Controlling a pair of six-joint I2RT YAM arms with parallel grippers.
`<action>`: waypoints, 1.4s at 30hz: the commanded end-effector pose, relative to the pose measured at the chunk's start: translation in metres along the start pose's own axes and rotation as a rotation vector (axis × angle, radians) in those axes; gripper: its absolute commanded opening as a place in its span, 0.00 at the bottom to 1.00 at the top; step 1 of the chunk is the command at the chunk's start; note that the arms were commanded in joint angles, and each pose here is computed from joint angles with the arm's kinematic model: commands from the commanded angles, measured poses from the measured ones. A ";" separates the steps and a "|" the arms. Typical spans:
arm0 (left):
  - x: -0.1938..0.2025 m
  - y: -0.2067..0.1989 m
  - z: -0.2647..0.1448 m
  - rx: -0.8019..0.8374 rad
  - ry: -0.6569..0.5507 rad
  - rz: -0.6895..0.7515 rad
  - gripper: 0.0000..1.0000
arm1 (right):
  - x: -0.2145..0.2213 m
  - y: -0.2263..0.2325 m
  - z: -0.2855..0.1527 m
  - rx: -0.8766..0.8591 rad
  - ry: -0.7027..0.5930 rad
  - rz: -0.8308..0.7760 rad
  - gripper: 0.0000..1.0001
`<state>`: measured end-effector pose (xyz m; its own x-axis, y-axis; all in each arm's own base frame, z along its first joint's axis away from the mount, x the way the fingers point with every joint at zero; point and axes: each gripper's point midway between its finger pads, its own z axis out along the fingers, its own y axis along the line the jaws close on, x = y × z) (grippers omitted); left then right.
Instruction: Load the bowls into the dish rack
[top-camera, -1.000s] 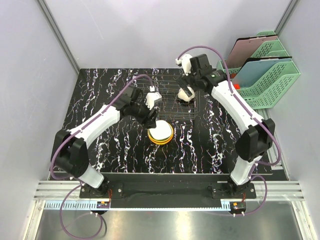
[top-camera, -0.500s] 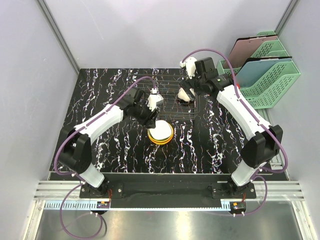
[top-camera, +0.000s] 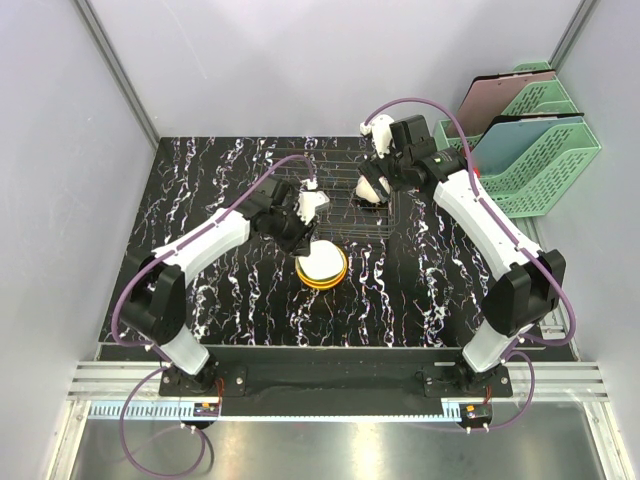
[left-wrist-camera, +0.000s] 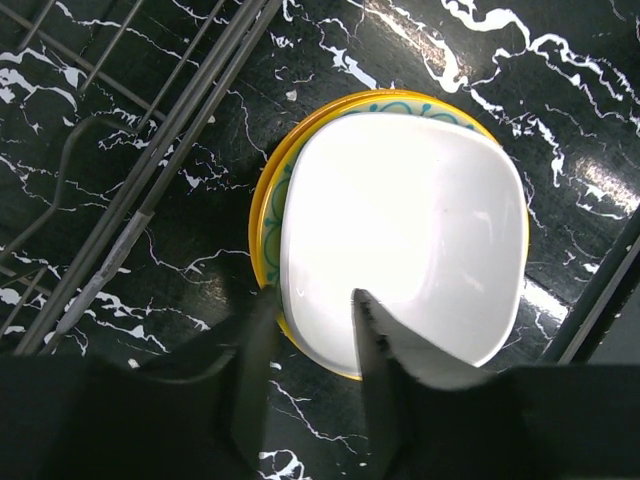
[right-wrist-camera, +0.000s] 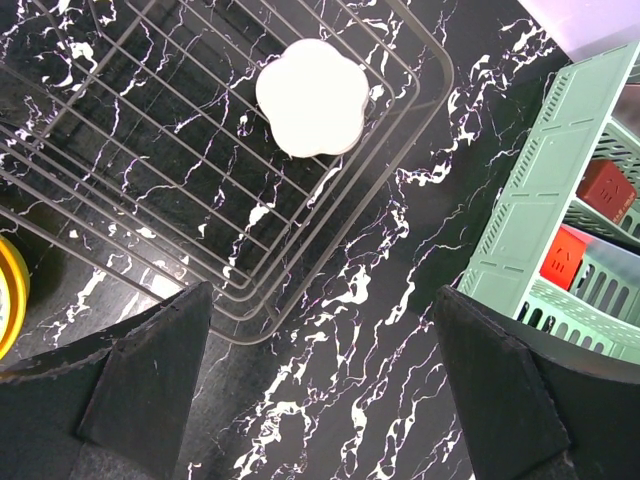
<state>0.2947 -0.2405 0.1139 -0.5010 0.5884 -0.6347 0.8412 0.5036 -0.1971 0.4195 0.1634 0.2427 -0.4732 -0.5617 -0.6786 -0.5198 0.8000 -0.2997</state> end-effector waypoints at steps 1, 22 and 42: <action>-0.009 0.001 0.002 0.003 -0.016 0.015 0.32 | -0.013 -0.007 -0.009 0.017 -0.048 0.023 1.00; -0.020 -0.003 -0.004 0.022 -0.026 0.023 0.00 | -0.011 -0.006 -0.003 0.013 -0.037 0.033 1.00; -0.068 -0.021 -0.048 0.053 -0.178 0.091 0.00 | -0.010 0.056 -0.011 -0.327 -0.035 0.153 1.00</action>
<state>0.2937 -0.2504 0.1404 -0.4846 0.5787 -0.6560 0.8568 0.4651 -0.2226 0.4105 0.1809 0.2381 -0.4898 -0.5124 -0.7053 -0.5684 0.8011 -0.1873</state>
